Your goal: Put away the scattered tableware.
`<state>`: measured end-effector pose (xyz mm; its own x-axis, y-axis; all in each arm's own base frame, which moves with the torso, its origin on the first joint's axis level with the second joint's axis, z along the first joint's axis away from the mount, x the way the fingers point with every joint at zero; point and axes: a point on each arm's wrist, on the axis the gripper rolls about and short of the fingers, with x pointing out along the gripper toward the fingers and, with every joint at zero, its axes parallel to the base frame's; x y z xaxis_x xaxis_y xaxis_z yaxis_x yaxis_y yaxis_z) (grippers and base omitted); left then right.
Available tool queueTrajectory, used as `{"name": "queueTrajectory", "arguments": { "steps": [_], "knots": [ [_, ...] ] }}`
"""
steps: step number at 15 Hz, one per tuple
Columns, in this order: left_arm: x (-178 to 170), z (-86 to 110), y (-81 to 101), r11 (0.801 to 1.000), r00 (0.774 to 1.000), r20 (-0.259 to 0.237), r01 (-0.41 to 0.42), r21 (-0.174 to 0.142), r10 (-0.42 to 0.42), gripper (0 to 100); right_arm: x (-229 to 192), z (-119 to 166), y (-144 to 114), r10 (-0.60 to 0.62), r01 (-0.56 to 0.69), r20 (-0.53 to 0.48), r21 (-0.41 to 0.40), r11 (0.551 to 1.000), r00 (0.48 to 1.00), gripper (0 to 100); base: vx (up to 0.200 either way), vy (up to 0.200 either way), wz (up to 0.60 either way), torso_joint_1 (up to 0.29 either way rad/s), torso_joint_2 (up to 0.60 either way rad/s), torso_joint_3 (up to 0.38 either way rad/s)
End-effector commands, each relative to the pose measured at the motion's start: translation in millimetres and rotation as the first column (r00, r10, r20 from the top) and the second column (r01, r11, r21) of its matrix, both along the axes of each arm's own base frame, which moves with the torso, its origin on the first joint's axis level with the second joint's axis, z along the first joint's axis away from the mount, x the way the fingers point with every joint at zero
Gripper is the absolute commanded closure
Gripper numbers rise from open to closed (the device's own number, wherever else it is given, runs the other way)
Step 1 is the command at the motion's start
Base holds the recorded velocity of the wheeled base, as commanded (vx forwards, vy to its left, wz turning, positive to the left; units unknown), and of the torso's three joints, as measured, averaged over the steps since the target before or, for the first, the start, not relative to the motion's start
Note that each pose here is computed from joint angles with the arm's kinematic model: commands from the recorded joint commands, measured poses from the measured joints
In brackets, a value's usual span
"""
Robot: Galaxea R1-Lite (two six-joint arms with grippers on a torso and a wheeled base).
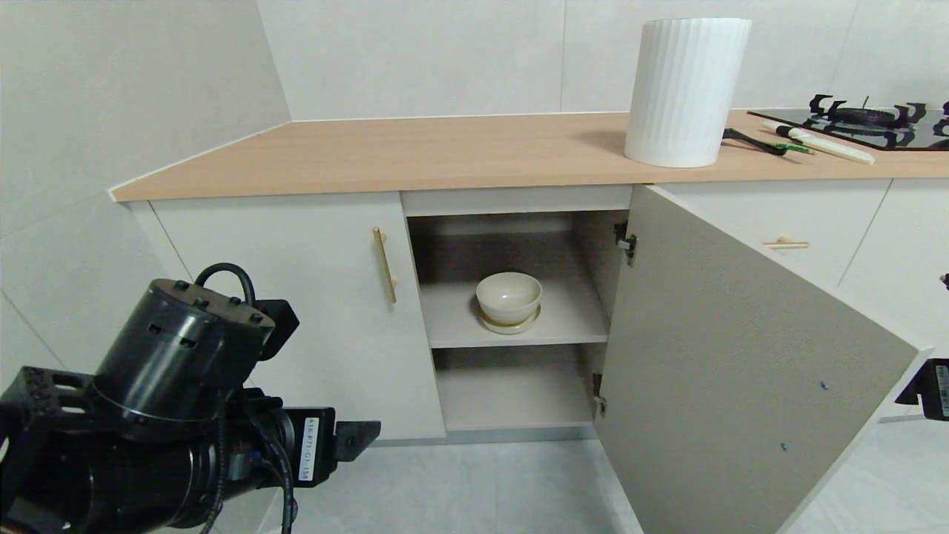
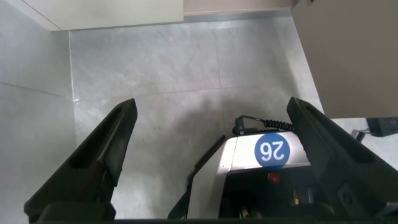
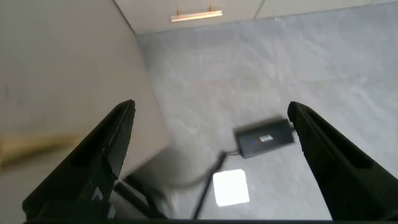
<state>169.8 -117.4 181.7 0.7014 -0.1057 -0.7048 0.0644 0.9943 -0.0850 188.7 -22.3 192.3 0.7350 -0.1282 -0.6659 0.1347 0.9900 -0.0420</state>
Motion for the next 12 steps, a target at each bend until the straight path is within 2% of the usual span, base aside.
{"name": "queueTrajectory", "arguments": {
  "steps": [1,2,3,12],
  "knots": [
    [0.0,0.0,0.1,1.000,1.000,0.000,-0.001,0.000,0.001,0,9.5,-12.9,0.4,0.003,-0.002,-0.040,0.014,1.000,0.999,0,0.000,0.000,0.00,0.000,0.00,0.000],
    [0.0,0.0,0.1,1.000,1.000,0.000,-0.001,0.000,0.001,0,11.1,-14.5,2.6,0.019,-0.018,-0.039,0.024,1.000,0.999,0,0.000,0.000,0.00,0.000,0.00,0.000],
    [0.0,0.0,0.1,1.000,1.000,0.000,-0.001,0.000,0.001,0,11.2,-14.5,19.7,0.078,-0.076,-0.023,0.099,0.992,0.997,0,0.000,0.000,0.00,0.000,0.00,0.000],
    [-0.3,0.3,0.2,1.000,1.000,0.001,-0.001,-0.001,0.001,0,10.4,-40.8,79.2,0.264,-0.271,0.061,0.206,0.940,0.963,0,0.000,0.000,0.00,0.000,0.00,0.000]
  ]
}}
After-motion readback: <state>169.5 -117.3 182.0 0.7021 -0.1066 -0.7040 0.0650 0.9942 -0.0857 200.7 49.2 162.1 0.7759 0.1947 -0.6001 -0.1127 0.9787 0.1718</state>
